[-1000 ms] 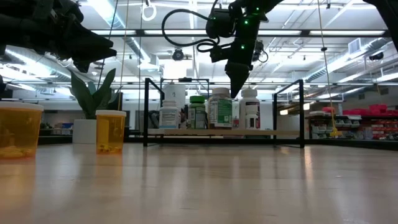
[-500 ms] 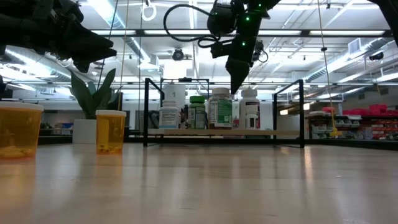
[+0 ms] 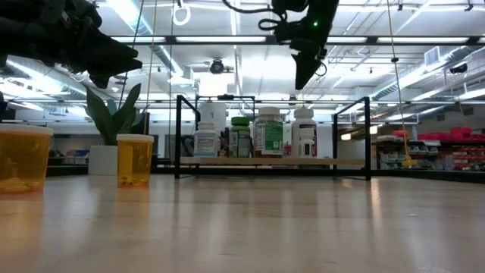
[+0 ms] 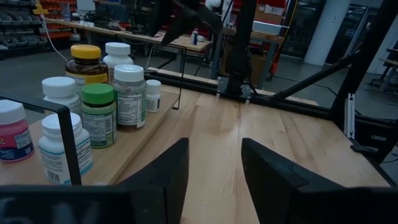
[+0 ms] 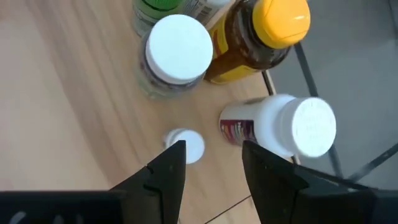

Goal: Pick and place medicine bottles onto shelf by color
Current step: Adjust the pill bottles on the shelf

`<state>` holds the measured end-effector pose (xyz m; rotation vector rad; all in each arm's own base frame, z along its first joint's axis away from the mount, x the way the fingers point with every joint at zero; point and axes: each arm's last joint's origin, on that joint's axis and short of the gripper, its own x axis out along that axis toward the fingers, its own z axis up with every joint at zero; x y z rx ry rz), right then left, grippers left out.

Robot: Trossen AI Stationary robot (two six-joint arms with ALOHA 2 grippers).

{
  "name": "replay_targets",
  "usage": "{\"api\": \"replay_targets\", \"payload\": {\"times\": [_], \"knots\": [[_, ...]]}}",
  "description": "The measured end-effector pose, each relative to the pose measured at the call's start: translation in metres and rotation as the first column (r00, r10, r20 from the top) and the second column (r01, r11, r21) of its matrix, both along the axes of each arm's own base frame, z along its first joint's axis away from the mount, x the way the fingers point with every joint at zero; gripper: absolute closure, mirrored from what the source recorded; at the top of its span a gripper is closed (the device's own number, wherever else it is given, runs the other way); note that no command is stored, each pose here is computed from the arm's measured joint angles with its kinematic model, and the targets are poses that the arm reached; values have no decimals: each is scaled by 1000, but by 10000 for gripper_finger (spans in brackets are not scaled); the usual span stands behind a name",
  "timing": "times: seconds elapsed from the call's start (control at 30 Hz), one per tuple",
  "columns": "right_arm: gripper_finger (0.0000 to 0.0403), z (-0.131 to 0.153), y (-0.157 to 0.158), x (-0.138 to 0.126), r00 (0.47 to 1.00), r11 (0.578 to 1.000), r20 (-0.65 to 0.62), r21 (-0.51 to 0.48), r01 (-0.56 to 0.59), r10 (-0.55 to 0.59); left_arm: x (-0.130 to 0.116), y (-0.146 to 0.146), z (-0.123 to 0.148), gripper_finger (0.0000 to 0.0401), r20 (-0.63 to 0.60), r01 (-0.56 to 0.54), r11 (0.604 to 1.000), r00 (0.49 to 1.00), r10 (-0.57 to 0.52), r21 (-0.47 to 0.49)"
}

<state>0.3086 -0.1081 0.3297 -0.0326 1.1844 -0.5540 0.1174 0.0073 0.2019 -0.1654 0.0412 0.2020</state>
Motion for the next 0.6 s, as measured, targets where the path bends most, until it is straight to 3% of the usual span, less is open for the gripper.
{"api": "replay_targets", "payload": {"times": [0.6], "knots": [[238,-23,4,-40,992,995,83,5,98,-98,0,0,0,246,0,0,1000,1000,0,0]]}}
